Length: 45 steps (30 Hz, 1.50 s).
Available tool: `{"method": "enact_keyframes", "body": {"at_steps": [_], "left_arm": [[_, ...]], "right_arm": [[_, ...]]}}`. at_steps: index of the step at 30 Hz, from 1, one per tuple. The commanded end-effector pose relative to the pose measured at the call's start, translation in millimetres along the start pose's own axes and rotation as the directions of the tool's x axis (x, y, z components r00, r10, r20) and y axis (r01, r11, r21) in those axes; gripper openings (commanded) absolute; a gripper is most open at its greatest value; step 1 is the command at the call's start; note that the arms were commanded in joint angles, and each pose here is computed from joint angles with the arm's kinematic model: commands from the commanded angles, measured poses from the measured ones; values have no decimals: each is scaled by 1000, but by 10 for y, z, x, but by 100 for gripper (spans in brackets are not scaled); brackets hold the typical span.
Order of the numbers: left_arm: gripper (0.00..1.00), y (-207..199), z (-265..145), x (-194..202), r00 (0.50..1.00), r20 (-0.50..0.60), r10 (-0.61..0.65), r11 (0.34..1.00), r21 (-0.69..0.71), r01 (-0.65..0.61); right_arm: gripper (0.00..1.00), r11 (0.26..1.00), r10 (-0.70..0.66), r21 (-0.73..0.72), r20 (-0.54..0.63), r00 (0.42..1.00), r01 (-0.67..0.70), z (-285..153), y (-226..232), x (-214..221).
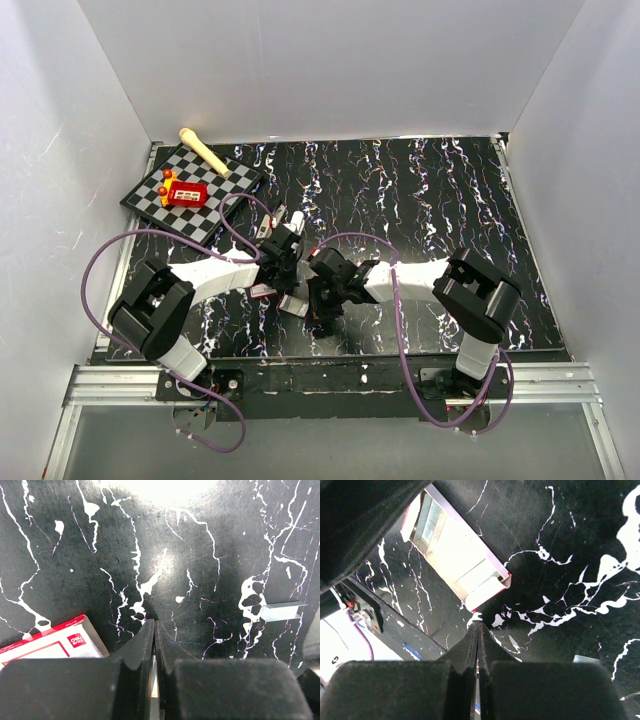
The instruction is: Unload the staples from the stapler
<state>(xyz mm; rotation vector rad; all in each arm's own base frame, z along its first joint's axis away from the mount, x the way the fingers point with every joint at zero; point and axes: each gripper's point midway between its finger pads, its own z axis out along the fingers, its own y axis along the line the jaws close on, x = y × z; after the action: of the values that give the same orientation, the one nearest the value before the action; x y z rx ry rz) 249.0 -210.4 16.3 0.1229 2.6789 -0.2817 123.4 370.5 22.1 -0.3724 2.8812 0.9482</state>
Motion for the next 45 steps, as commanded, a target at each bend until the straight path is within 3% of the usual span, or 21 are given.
{"method": "enact_keyframes", "body": {"at_steps": [1, 36, 45], "left_arm": [[0, 171, -35, 345, 995, -101, -3, 999, -40, -1], [0, 116, -273, 766, 988, -151, -26, 1000, 12, 28], [0, 129, -310, 737, 990, -140, -22, 1000, 1, 22]], "right_arm": [[1, 999, 25, 31, 51, 998, -26, -34, 23, -142], [1, 989, 80, 108, 193, 978, -102, -141, -139, -385], [1, 992, 29, 111, 221, 975, -54, -326, -91, -418]]}}
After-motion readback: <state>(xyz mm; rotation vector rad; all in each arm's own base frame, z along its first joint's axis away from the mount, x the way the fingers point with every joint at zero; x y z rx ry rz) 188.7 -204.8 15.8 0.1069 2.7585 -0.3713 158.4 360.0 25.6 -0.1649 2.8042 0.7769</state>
